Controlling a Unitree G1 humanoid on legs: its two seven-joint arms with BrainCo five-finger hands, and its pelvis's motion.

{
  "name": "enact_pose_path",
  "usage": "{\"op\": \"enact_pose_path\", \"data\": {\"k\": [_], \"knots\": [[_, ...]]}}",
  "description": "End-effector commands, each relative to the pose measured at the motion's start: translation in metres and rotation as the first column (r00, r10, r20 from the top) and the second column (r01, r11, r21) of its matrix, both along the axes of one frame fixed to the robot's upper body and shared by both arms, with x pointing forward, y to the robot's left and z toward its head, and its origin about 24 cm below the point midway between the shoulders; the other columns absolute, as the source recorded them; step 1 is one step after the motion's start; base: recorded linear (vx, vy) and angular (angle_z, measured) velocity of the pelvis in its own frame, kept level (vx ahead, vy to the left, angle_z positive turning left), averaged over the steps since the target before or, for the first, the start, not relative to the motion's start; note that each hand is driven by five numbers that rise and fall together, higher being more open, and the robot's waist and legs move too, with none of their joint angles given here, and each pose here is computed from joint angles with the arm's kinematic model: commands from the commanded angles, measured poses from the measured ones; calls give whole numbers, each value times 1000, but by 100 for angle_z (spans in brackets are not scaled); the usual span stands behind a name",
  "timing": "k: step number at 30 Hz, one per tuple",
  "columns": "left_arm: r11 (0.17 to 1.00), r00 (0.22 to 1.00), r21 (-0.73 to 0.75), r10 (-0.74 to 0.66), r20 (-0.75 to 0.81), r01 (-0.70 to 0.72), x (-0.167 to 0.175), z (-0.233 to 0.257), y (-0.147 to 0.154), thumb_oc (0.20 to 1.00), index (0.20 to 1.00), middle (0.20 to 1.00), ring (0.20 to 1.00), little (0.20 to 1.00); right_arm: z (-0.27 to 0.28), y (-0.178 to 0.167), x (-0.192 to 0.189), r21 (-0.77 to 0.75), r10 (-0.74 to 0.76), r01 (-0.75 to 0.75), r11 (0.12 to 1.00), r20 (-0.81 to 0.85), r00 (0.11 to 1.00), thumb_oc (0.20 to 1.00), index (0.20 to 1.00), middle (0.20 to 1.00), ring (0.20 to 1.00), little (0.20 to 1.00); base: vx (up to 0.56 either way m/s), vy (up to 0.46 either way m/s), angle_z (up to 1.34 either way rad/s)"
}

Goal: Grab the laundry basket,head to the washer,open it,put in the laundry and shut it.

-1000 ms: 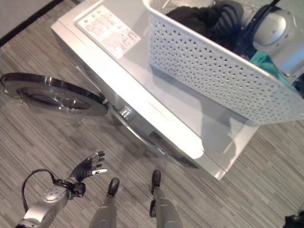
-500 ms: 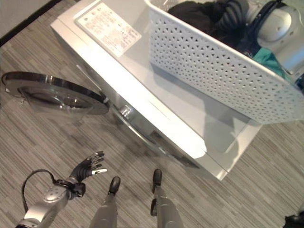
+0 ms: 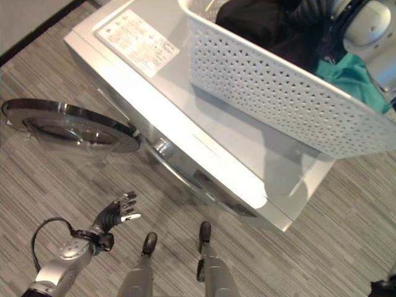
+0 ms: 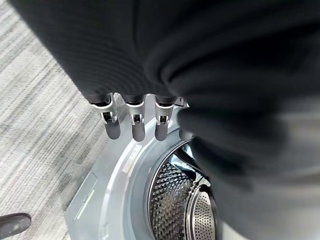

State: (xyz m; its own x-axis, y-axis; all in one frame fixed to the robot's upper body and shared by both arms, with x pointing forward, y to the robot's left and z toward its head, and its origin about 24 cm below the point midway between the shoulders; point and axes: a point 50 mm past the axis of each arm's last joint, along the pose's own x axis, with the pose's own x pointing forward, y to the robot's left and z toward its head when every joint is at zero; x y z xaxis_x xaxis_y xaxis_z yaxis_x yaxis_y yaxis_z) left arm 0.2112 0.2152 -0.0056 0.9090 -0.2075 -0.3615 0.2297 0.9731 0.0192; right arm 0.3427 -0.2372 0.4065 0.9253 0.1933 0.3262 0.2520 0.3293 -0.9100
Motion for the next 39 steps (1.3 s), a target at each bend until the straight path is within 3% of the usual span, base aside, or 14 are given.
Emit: {"op": "enact_pose_path", "data": {"k": [1, 14, 25, 39], "knots": [[1000, 997, 5, -23, 77, 23, 6, 14, 0, 1000, 1000, 1000, 1000, 1000, 58, -4, -25, 71, -33, 15, 997, 256, 966, 200, 200, 200, 200, 200, 0, 0, 0], [1000, 998, 17, 12, 66, -13, 4, 15, 11, 1000, 1000, 1000, 1000, 1000, 92, 1, -42, 212, -13, -86, 973, 426, 905, 200, 200, 200, 200, 200, 0, -1, -1], [997, 998, 53, 45, 50, -48, 0, 12, 23, 1000, 1000, 1000, 1000, 1000, 117, 11, -62, 216, -7, -140, 966, 567, 824, 200, 200, 200, 200, 200, 11, -1, -3], [993, 996, 90, 64, 70, -70, 4, 16, 28, 1000, 1000, 1000, 1000, 1000, 148, 16, -72, 299, -177, -57, 953, 698, 694, 200, 200, 200, 200, 200, 17, 3, -2]]}}
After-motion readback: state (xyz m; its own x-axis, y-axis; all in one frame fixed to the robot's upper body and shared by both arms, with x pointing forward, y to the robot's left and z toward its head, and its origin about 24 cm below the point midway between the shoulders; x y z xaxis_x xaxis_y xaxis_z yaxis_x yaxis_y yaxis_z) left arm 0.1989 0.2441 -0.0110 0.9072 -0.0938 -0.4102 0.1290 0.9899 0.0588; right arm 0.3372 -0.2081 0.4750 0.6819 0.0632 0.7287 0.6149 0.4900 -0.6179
